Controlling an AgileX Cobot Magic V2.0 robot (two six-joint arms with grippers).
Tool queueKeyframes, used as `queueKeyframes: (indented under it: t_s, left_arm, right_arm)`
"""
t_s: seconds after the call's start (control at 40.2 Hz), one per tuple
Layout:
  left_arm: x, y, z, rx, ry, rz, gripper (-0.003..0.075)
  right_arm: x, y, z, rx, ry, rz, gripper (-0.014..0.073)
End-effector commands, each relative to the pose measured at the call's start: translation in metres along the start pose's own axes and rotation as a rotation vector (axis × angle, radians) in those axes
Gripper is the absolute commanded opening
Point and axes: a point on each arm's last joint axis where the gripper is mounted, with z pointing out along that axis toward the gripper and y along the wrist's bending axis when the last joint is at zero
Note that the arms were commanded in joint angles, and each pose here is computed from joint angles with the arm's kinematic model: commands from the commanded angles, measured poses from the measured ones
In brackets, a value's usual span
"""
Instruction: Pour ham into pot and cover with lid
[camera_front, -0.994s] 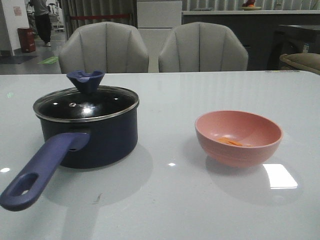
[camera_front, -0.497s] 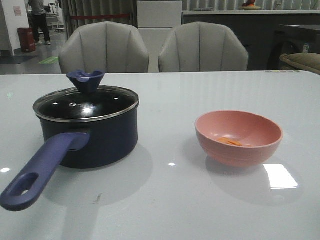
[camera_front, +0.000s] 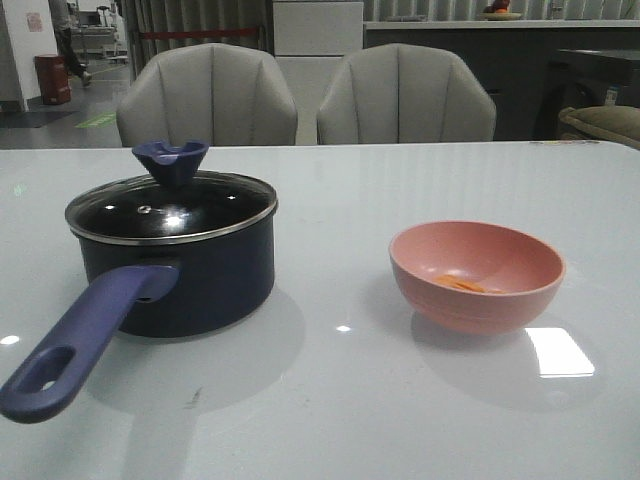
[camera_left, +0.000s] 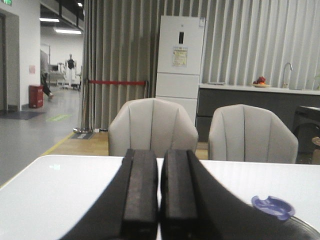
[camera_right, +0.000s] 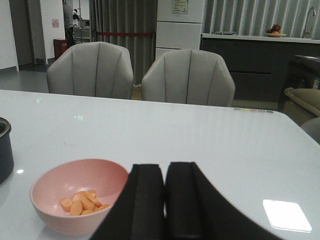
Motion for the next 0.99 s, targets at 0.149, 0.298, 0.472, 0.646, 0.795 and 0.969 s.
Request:
queueKeyframes:
  t_s: [0.149,0.298,0.472,0.646,0.795,0.969]
  left_arm:
    - [-0.024,-0.004,0.014,-0.001,0.162,-0.020,0.0113]
    - [-0.015,-0.003,0.021,-0.007,0.218,-0.021,0.0113]
    - [-0.010,-0.002,0.021,-0.009,0.238,-0.021,0.0113]
    - [-0.011,-0.002,0.021,-0.009,0.231,-0.021,0.0113]
    - [-0.011,-0.002,0.021,-0.008,0.229,-0.021,0.0144]
    - [-0.015,-0.003,0.021,-0.006,0.218,-0.031,0.0384]
  right_arm:
    - [-0.011,0.000,-0.002,-0.001,-0.112,-0.018,0.0162]
    - [-0.011,0.000,-0.002,-0.001,-0.112,-0.018,0.0162]
    - [-0.011,0.000,-0.002,-0.001,-0.112,-0.018,0.0162]
    - [-0.011,0.000,-0.002,-0.001,-0.112,-0.018,0.0162]
    - [-0.011,0.000,-0.002,-0.001,-0.112,-0.018,0.0162]
    - [-0.011,0.000,-0.002,-0.001,-0.112,-0.018,0.0162]
